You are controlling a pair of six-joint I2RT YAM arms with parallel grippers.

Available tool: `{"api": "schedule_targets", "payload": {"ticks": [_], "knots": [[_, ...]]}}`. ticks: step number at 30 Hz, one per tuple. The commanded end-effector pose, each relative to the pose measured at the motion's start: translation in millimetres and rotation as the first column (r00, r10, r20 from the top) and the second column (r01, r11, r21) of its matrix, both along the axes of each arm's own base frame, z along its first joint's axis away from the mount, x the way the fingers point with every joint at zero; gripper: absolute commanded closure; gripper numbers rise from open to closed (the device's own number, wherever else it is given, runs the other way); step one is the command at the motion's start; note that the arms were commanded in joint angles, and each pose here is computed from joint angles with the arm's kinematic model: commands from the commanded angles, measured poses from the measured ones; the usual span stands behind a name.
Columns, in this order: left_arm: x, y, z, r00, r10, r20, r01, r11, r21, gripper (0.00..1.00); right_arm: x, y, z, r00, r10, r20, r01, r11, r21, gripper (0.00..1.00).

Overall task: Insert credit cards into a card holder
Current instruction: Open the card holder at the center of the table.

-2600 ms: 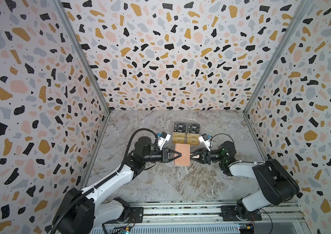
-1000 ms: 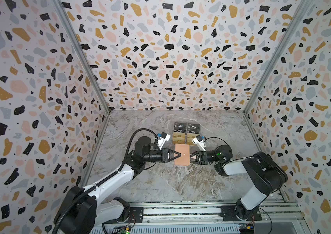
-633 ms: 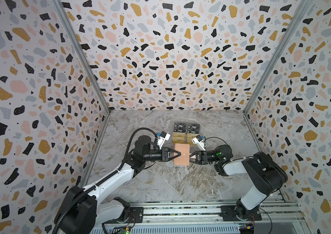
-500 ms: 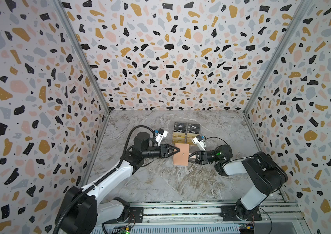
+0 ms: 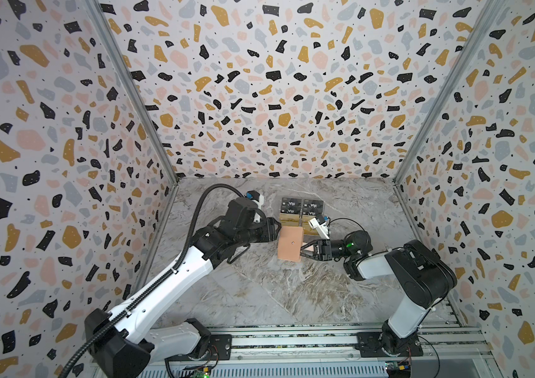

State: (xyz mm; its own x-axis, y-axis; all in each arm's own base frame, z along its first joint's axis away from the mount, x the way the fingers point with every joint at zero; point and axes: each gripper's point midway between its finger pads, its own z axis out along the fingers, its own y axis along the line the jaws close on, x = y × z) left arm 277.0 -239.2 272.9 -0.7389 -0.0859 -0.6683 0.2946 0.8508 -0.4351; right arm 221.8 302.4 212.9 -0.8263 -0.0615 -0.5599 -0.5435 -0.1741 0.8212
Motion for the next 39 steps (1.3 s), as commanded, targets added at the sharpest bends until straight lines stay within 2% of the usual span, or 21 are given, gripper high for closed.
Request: {"api": "schedule_targets", "payload": {"ticks": [1,9,13,17,21,28,32,35,37,39], "knots": [[-2.9,19.9,-2.8,0.989,0.128,0.079,-0.142,0.968,0.207,0.38,7.0,1.5,29.1,0.981,-0.056,0.188,0.041,0.995,0.086,1.00],[-20.4,-35.8,16.9,0.976,0.092,0.199,-0.149,0.943,0.296,0.34,22.9,10.8,21.5,0.975,-0.118,0.187,0.117,0.993,0.019,1.00],[-25.5,-53.8,20.2,0.965,0.072,0.253,-0.170,0.905,0.391,0.31,24.8,11.0,20.5,0.974,-0.129,0.184,0.128,0.992,0.017,1.00],[-25.3,-58.3,15.0,0.960,0.068,0.272,-0.191,0.870,0.455,0.28,27.7,11.6,13.3,0.979,-0.136,0.154,0.137,0.991,0.005,1.00],[-21.7,-46.1,9.7,0.950,0.093,0.297,-0.244,0.817,0.522,0.28,25.4,10.7,14.2,0.980,-0.130,0.147,0.128,0.991,0.023,1.00],[-20.1,-36.2,-2.2,0.949,0.066,0.309,-0.253,0.744,0.618,0.28,24.0,10.6,14.4,0.982,-0.120,0.147,0.117,0.993,0.026,1.00],[-20.1,-34.1,-2.0,0.949,0.051,0.310,-0.248,0.728,0.640,0.34,23.5,10.7,14.2,0.982,-0.118,0.148,0.116,0.993,0.024,1.00],[-19.0,-29.0,-2.7,0.951,0.053,0.306,-0.250,0.714,0.653,0.45,23.1,10.4,12.8,0.982,-0.119,0.145,0.117,0.993,0.020,1.00],[-18.5,-24.9,-2.6,0.952,0.060,0.300,-0.250,0.716,0.651,0.56,22.6,10.0,12.1,0.982,-0.119,0.144,0.118,0.993,0.018,1.00],[-17.5,-21.1,-2.7,0.954,0.066,0.294,-0.249,0.721,0.647,0.63,21.7,10.0,11.2,0.983,-0.115,0.144,0.114,0.993,0.016,1.00]]}}
